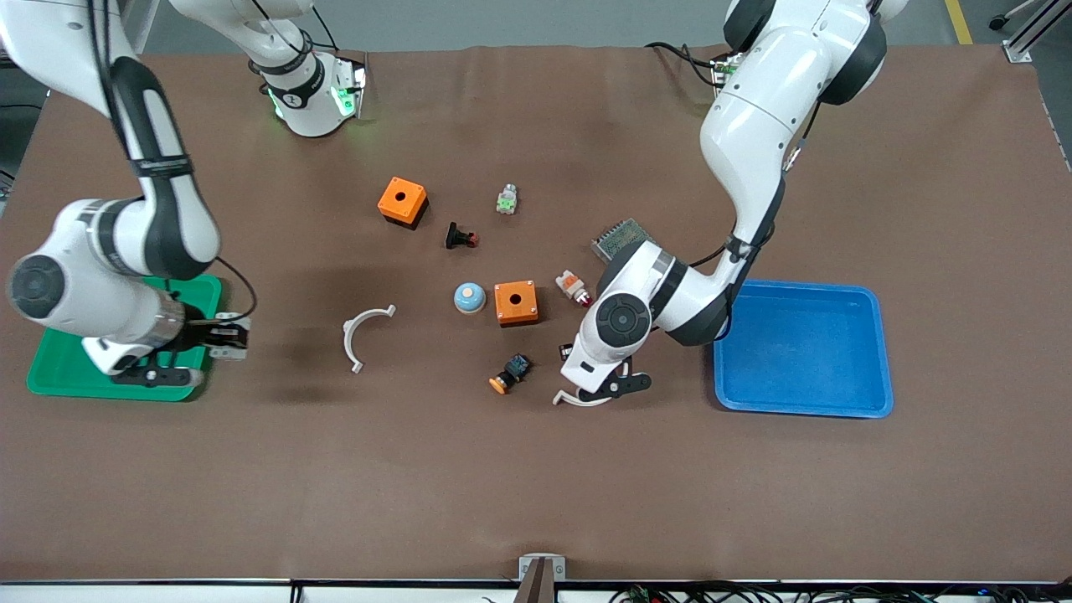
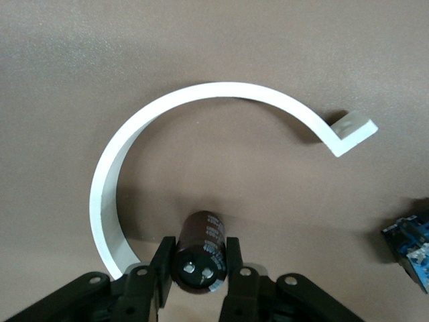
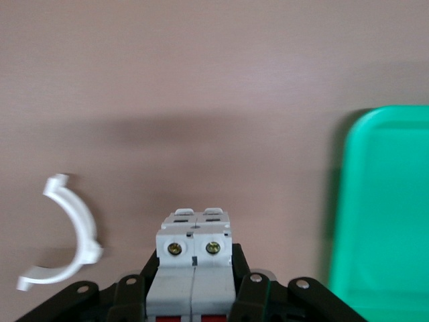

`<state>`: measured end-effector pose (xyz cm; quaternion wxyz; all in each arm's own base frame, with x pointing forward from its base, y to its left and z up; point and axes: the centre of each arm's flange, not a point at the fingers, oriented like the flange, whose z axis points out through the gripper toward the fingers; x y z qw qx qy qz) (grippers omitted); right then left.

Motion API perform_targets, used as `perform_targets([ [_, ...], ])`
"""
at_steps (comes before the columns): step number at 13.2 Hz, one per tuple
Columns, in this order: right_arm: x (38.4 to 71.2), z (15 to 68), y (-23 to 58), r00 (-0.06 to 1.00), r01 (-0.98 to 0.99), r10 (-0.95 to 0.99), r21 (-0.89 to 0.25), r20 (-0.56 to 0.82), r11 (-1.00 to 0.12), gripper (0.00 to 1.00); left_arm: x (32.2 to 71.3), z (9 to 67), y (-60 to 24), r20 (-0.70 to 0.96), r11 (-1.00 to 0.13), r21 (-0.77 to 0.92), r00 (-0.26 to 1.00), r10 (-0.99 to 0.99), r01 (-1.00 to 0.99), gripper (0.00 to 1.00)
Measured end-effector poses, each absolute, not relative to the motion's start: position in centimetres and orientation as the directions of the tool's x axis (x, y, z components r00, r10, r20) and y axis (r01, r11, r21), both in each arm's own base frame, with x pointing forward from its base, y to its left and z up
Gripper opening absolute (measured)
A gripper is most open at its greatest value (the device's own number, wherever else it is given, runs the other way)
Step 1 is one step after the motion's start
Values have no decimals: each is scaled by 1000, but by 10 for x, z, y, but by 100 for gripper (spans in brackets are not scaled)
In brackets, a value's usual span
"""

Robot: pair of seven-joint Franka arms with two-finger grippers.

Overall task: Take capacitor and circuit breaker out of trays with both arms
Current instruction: 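Carry the breaker with the right gripper beside the white clip and release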

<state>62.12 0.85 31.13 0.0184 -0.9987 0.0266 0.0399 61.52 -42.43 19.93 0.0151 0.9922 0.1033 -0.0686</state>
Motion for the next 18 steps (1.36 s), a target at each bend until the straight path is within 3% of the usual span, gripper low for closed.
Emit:
perform_targets([
  [5,611,300,132,989,-145,-144,-25,-32,-989,41,638,238,-415,-79,-971,59,971,226,231,89],
  [7,601,283,182,993,-117,-116,-27,-12,-993,41,657,289,-393,-34,-960,97,965,259,261,100],
  [14,585,211,241,992,-125,-125,-23,20,-992,41,658,469,-264,-74,-989,27,987,142,144,100],
  [18,581,198,252,991,-131,-132,-25,29,-991,41,630,522,-183,-70,-994,18,992,109,110,100],
])
